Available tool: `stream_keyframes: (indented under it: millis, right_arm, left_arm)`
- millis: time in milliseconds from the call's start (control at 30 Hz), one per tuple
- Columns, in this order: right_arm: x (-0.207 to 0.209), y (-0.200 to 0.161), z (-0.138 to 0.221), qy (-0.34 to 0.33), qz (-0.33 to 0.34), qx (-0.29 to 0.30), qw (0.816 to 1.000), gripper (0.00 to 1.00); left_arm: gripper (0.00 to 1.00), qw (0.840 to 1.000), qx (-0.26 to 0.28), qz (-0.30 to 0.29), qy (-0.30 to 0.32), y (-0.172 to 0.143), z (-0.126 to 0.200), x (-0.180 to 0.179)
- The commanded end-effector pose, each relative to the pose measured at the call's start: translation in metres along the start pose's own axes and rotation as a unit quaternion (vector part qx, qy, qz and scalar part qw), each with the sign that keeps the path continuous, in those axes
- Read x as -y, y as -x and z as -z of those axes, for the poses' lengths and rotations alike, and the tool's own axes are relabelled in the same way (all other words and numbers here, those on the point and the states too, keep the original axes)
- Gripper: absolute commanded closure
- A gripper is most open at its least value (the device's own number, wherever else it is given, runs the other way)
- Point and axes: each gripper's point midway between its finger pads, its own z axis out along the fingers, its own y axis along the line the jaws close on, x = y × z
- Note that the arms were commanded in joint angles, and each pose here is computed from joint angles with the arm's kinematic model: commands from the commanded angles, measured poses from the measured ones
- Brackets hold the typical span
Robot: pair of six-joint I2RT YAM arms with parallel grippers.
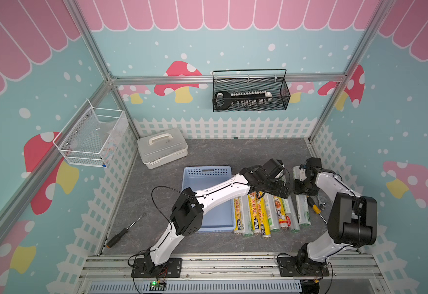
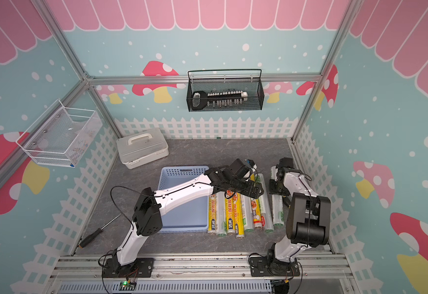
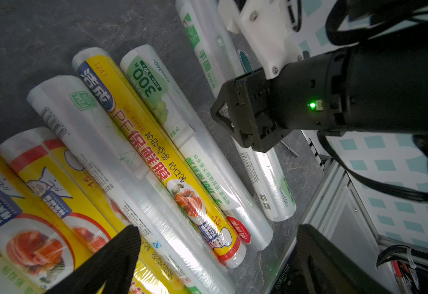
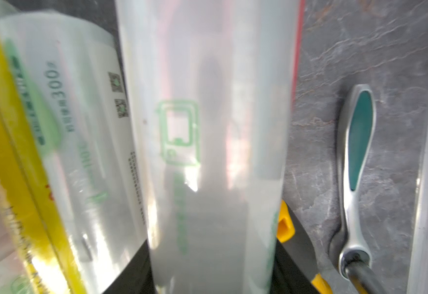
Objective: Put the plastic wrap into the basket
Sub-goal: Pick up the plastic wrap from the center of the board.
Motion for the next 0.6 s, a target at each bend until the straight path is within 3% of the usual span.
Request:
stream_keyframes:
  millis: [0, 200, 367, 567]
  right_arm:
    - [-0.005, -0.001, 0.022, 0.010, -0.011, 0.015, 1.000, 0.80]
    - [-0.016, 0.004, 0.063, 0.041, -0.018, 0.062, 0.997, 0.84]
    - [-0.050, 0.015, 0.103, 0.143, -0.014, 0.106, 0.984, 0.84]
    - [-0.108, 0.033, 0.152, 0.314, -0.038, 0.149, 0.937, 0.85]
  left_arm:
    - [0.01, 0.999, 0.036, -0.009, 0.003, 0.022, 0.031, 0.007]
    - [0.01, 0.998, 0.058, -0.009, 0.022, 0.029, 0.048, 0.001]
    - [0.01, 0.994, 0.087, -0.001, 0.059, 0.037, 0.070, -0.015]
    - [0.01, 0.982, 0.136, 0.031, 0.128, 0.040, 0.111, -0.059]
